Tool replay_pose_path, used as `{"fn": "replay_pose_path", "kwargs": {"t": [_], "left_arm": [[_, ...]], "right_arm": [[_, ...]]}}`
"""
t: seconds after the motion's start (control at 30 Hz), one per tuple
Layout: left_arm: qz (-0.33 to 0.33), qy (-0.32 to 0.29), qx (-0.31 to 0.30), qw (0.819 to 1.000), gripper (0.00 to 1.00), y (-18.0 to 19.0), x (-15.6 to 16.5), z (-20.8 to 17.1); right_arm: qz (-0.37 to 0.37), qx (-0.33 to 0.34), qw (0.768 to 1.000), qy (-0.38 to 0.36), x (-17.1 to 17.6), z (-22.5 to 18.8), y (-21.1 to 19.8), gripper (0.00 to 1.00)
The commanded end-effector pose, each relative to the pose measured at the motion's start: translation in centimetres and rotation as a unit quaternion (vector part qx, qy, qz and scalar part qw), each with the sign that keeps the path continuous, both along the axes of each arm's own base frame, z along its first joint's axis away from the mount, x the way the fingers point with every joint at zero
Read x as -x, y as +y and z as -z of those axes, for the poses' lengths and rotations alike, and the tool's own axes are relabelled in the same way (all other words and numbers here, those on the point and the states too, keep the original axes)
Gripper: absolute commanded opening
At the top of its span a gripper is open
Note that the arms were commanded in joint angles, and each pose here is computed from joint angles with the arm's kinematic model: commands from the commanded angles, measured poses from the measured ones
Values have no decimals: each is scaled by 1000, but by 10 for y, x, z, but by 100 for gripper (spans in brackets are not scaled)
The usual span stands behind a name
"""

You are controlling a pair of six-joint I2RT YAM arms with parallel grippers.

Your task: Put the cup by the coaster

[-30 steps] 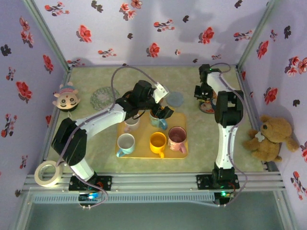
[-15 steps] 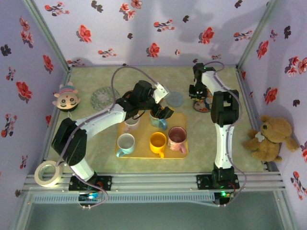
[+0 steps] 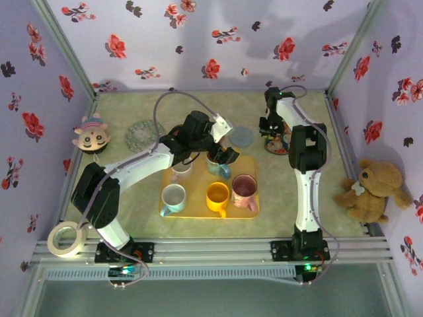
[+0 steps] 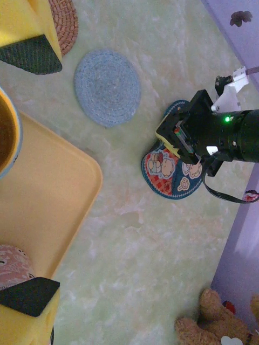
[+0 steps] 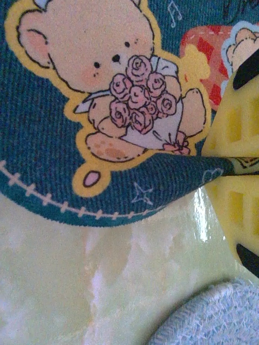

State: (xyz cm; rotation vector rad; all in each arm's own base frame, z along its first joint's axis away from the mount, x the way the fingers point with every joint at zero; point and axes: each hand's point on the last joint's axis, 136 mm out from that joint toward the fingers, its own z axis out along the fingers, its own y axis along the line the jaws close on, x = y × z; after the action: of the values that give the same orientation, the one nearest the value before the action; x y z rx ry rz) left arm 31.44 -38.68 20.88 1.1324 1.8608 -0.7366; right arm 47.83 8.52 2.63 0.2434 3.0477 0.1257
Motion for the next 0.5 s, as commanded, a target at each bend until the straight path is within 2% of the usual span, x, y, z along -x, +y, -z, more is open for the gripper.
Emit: {"fn": "replay_pose_path", "kwargs": {"t": [0.0,0.47], "left_arm": [[6,-6,-7,1000,100,1,4,0],[12,-5,-17,1000,100,-4,1,4]], "right_arm": [[-16,-18,1000,6,-1,4,13,15],[-14,-25,1000,13,-6,14,17,19]]}}
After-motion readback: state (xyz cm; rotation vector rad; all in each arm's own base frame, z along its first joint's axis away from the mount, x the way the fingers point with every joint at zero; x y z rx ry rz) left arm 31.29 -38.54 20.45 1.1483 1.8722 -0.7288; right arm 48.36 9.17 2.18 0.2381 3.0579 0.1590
